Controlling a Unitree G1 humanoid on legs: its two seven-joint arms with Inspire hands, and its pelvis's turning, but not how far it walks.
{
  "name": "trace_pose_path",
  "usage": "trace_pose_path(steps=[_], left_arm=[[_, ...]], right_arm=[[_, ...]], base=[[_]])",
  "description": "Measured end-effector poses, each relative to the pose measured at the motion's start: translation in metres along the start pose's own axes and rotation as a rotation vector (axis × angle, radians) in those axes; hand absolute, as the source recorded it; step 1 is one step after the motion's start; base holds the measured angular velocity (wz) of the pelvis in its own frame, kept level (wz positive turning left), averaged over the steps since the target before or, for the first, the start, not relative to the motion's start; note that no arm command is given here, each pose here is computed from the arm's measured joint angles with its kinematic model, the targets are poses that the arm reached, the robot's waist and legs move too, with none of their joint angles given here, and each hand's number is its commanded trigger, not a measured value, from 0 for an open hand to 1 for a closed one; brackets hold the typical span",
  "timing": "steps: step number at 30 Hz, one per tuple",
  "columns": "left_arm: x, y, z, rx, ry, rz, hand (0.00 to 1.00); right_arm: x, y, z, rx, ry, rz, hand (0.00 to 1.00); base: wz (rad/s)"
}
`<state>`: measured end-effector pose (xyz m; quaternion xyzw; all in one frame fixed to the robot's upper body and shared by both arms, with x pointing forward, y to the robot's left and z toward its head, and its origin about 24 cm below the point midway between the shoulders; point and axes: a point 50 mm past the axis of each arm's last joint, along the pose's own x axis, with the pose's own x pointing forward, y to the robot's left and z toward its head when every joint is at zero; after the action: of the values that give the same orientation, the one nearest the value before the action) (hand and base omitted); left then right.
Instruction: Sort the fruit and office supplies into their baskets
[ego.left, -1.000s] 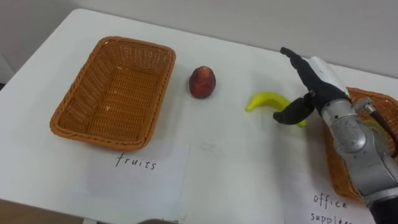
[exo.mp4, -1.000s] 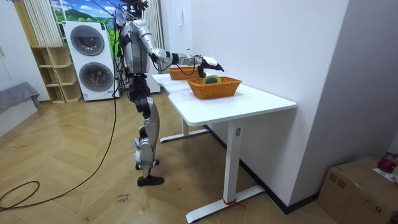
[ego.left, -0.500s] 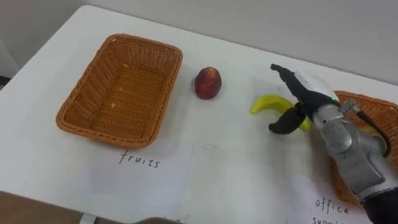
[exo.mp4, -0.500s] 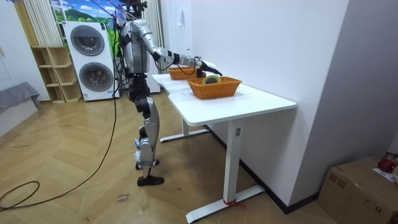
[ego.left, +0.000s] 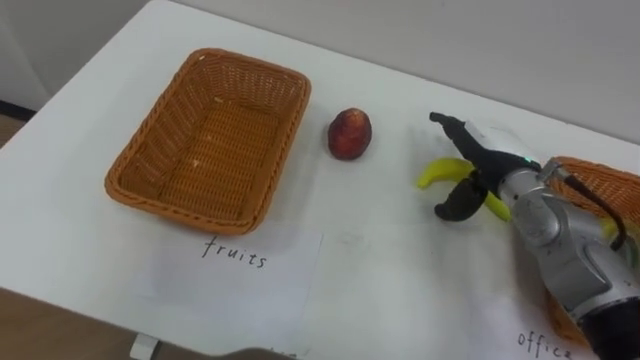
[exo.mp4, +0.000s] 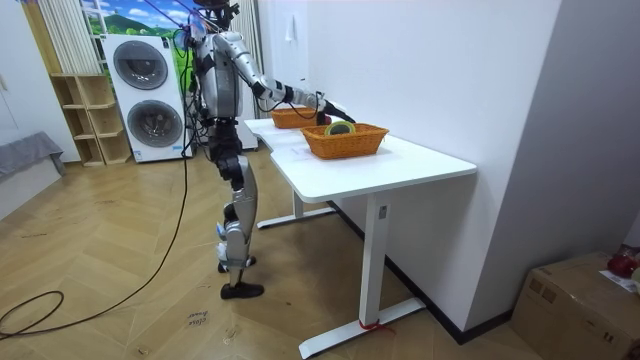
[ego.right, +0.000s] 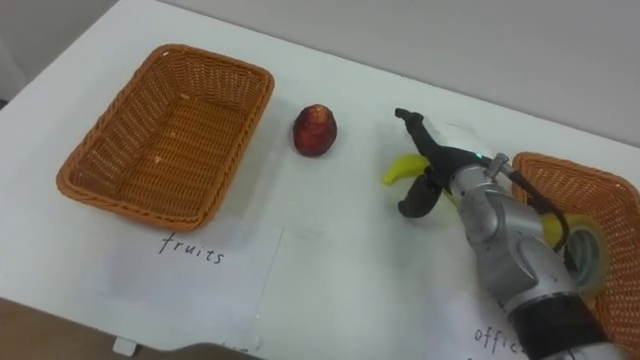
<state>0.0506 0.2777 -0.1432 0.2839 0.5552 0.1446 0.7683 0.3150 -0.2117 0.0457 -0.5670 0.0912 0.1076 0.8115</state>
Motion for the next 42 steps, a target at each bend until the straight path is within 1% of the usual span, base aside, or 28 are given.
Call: trace_pose_path(steps=[12, 18, 27, 34, 42], left_arm=[[0.000, 0.001, -0.001, 0.003, 0.006, -0.002, 0.00], [0.000, 0.001, -0.008, 0.033, 0.030, -0.011, 0.00], [0.001, 0.004, -0.009, 0.061, 0.028, -0.008, 0.00], [0.002, 0.003, -0.014, 0.070, 0.060, -0.018, 0.00], [0.003, 0.003, -0.011, 0.069, 0.061, -0.032, 0.00]], right_arm=[[0.007, -0.004, -0.012, 0.015, 0.065, 0.030, 0.00], [0.008, 0.003, -0.021, 0.047, 0.100, 0.067, 0.00], [0.008, 0.010, -0.023, 0.080, 0.111, 0.168, 0.00], [0.008, 0.013, -0.026, 0.091, 0.123, 0.212, 0.00], [0.006, 0.017, -0.031, 0.098, 0.141, 0.268, 0.00]], base=[[0.05], [0.03], [0.00], [0.00], [0.00]])
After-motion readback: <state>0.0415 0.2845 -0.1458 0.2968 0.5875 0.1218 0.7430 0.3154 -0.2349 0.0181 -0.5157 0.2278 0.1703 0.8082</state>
